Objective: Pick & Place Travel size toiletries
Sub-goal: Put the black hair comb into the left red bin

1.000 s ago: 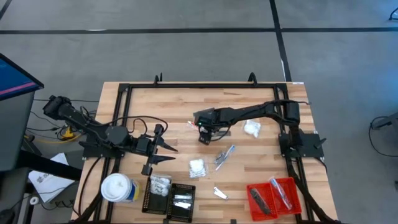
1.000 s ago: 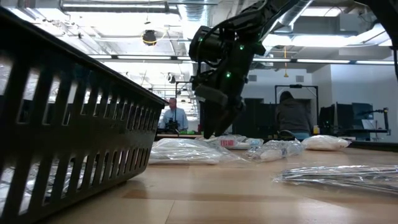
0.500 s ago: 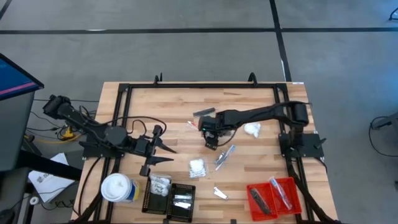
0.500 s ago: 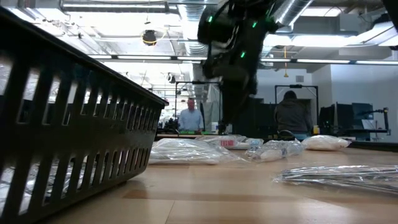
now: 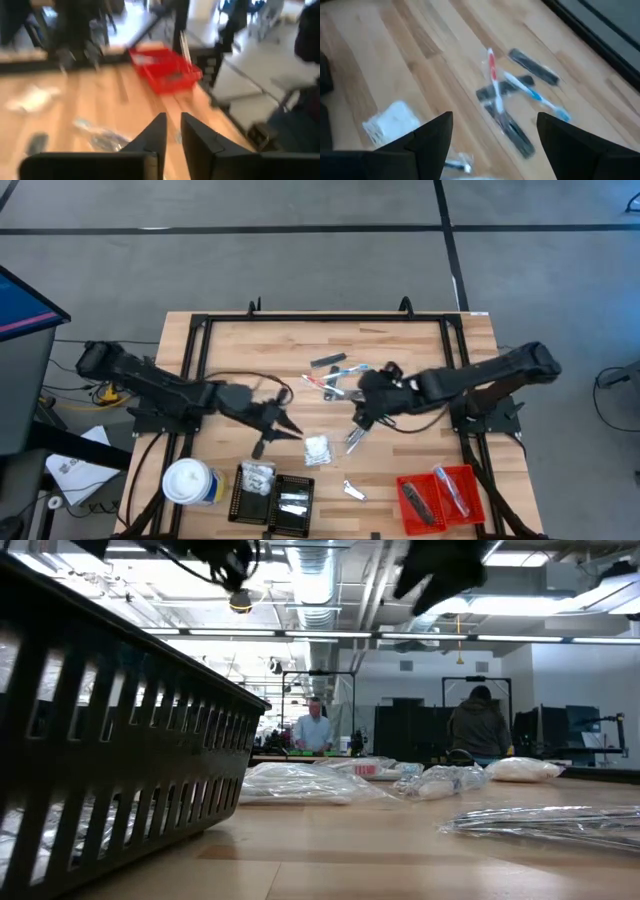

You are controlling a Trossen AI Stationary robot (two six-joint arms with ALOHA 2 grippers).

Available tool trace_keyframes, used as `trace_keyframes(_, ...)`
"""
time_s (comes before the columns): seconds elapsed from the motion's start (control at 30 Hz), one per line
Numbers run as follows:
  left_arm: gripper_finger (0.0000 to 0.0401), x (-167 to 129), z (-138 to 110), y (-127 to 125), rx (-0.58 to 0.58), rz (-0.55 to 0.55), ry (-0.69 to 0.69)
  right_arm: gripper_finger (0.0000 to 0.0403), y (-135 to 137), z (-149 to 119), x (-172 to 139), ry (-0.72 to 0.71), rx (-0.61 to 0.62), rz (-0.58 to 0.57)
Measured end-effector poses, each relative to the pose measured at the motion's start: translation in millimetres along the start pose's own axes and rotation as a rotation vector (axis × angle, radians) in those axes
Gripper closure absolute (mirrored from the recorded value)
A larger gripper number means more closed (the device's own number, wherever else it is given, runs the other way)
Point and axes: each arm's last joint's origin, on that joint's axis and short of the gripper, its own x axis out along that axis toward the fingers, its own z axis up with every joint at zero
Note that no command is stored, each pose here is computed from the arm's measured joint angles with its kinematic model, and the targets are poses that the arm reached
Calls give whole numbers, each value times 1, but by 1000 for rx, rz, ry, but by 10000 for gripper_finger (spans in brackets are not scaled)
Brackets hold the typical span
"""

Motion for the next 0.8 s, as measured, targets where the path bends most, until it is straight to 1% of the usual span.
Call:
trace_keyframes(0.1,390,20,-15,1,-10,12,85,121,6,-11,-15,-14,42,47)
trace_keyframes(0.2,397,40,-23,5,-8,71,139,121,16,-21,-23,-18,42,95)
trace_keyframes(0.27,399,52,-26,11,5,111,161,121,23,-32,-25,-6,7,114)
trace_keyframes(0.33,400,58,-28,16,18,189,176,121,35,-40,-23,0,-25,131)
trace_keyframes(0.4,400,62,-26,25,21,314,167,121,44,-52,-21,28,-77,125)
trace_keyframes(0.47,400,62,-27,33,9,434,166,121,53,-58,-17,38,-101,128)
trace_keyframes(0.5,400,64,-27,38,-6,471,153,121,56,-61,-14,49,-112,117)
trace_keyframes(0.53,400,65,-28,45,-34,485,141,121,58,-64,-9,59,-121,105)
trace_keyframes(0.63,400,74,-31,70,-146,453,115,121,60,-65,3,77,-125,71)
trace_keyframes(0.7,400,83,-38,90,-204,459,133,121,59,-64,12,88,-127,42)
trace_keyframes(0.8,400,100,-51,118,-254,513,172,121,54,-62,22,110,-98,3)
